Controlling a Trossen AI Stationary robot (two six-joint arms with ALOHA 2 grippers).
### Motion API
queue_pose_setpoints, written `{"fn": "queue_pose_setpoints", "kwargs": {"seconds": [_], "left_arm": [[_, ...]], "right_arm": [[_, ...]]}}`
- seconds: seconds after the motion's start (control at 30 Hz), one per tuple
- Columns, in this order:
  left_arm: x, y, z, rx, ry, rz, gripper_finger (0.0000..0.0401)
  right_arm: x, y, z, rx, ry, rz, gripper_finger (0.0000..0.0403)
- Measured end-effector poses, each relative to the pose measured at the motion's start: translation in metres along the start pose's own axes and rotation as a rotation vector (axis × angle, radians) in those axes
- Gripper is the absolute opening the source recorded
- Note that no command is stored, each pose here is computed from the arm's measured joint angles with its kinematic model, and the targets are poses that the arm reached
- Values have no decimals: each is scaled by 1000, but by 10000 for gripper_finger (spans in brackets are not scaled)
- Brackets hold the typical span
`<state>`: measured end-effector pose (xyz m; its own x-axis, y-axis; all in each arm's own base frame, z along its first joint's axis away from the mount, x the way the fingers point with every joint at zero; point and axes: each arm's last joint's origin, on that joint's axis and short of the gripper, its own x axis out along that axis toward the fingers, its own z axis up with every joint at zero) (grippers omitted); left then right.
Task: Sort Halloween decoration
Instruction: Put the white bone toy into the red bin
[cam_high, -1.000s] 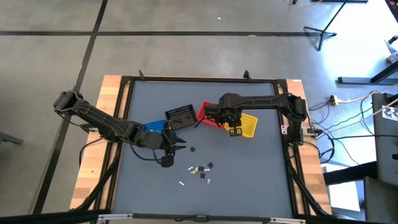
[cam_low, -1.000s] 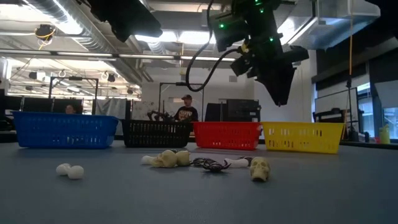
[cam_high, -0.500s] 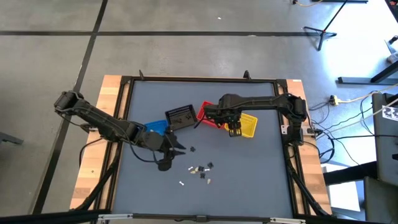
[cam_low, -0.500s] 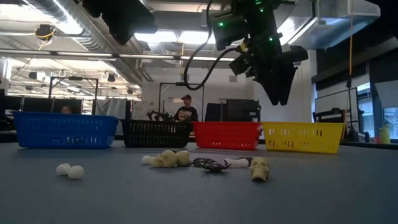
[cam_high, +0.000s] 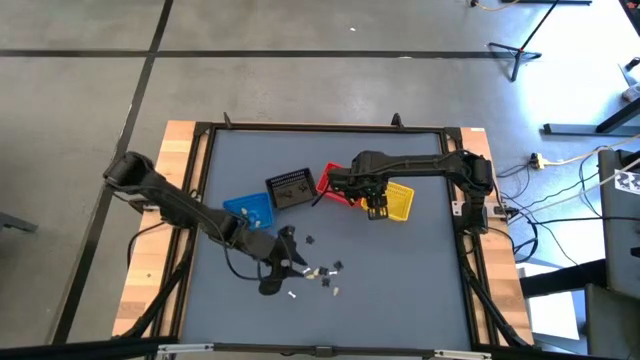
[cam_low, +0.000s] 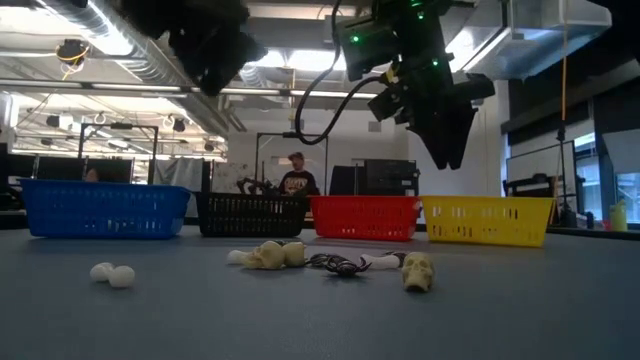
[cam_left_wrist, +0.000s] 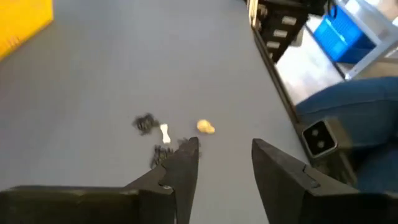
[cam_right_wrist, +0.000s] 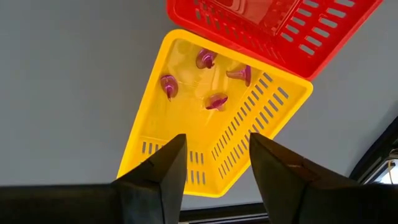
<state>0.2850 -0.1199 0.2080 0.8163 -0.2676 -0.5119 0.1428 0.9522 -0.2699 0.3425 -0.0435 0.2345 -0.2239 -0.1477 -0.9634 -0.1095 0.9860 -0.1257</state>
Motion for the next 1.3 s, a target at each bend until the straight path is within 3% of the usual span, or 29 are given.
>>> {"fn": "queue_pose_setpoints", "kwargs": {"seconds": [0.2,0.63,1.3], "left_arm": [[23,-11,-26,38,90,-4,152],[56,-24,-76,104,248,-10,124],[59,-25,-89,163,308,15,101]], "right_arm": [[0,0,-1,18,11,2,172],[0,0,-1,26,9,2,172],[0,0,0,27,0,3,172]]}}
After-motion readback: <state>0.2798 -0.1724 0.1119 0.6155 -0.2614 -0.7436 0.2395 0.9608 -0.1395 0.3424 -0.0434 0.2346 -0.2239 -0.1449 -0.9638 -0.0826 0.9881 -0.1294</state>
